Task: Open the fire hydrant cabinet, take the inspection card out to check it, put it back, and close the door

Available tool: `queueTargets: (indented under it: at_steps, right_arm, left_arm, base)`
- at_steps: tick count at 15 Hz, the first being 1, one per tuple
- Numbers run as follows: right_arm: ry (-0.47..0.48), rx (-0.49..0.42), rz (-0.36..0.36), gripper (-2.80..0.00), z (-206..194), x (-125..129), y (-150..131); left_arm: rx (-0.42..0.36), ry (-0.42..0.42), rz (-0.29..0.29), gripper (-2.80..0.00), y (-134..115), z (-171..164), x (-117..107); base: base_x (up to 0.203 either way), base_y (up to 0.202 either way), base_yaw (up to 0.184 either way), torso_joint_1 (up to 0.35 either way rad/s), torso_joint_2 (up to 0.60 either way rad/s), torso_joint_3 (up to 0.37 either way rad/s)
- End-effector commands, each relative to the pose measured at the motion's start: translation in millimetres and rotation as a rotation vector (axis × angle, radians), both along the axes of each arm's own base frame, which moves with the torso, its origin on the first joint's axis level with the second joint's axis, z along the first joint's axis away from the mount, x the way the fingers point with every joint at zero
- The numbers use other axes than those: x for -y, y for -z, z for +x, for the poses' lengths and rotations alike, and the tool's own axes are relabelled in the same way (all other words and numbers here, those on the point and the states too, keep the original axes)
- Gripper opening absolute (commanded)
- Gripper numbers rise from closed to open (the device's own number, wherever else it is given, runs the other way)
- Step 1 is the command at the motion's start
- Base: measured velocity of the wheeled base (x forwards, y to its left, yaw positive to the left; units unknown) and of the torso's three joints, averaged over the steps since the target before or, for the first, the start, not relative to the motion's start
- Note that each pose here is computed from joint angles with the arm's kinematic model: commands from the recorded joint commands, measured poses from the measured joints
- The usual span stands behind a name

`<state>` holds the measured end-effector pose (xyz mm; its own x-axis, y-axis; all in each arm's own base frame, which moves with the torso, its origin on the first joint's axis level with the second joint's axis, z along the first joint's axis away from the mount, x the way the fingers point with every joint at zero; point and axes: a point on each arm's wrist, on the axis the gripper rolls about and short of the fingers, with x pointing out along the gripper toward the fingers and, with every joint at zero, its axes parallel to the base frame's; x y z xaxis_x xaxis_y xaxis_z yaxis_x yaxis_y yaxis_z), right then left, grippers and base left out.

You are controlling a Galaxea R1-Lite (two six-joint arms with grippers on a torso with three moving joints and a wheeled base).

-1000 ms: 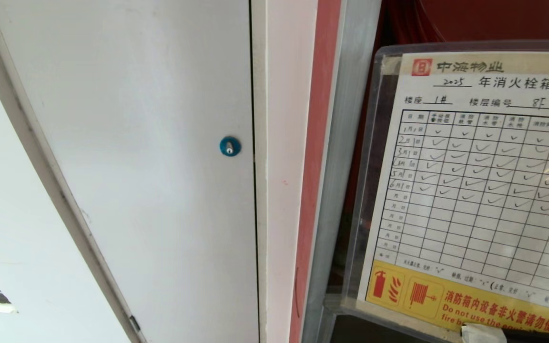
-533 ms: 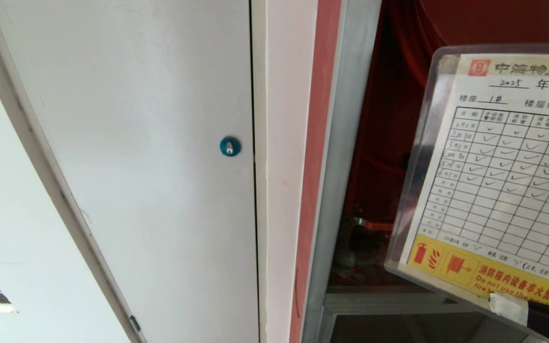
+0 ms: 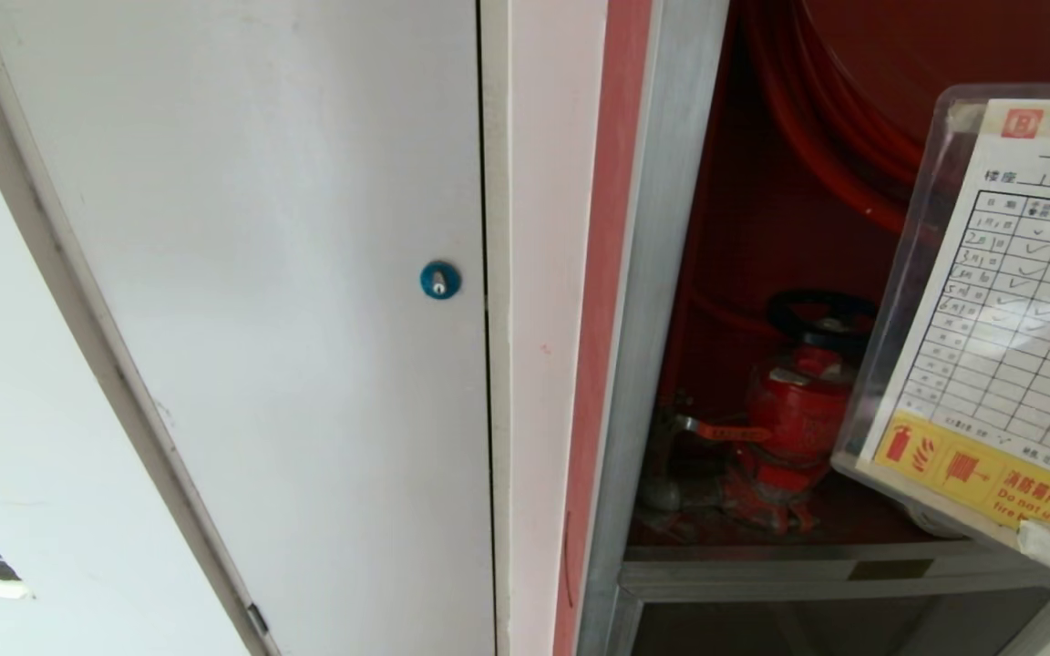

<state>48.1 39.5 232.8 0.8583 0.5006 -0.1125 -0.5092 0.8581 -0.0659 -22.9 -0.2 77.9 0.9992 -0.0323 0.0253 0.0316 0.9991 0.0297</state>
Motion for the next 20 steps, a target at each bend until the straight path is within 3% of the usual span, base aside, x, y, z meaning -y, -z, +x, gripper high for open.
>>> queueTargets:
  at_steps: [1,7,11,15,18,20]
  right_arm:
    - [0.077,0.046,-0.079,-2.8,1.4,1.4,-0.9]
    - [0.406,0.1,-0.435,-2.8,25.6,4.4,-6.4]
    - [0.628,0.105,-0.717,-2.8,52.2,19.0,-30.5]
    - [0.67,0.121,-1.021,-2.8,67.2,26.9,-50.2]
    - [0.628,0.138,-1.314,-2.8,74.1,30.5,-57.4]
    - [0.561,0.152,-1.443,-2.8,85.4,29.9,-59.4]
  left_arm:
    - [-0.015,0.0,0.0,-2.8,3.8,1.1,0.0]
    - [-0.015,0.0,0.0,-2.8,3.7,1.1,0.0]
    - [-0.014,0.0,0.0,-2.8,3.7,1.1,0.0]
    - [-0.013,0.0,0.0,-2.8,3.3,1.0,0.0]
    - [-0.015,0.0,0.0,-2.8,3.8,1.1,0.0]
    - [-0.013,0.0,0.0,-2.8,3.4,1.1,0.0]
  base:
    - [0.0,0.0,0.0,0.0,0.0,0.0]
    - [0.0,0.0,0.0,0.0,0.0,0.0]
    - [0.0,0.0,0.0,0.0,0.0,0.0]
    - [0.0,0.0,0.0,0.0,0.0,0.0]
    - [0.0,0.0,0.0,0.0,0.0,0.0]
    - [0.0,0.0,0.0,0.0,0.0,0.0]
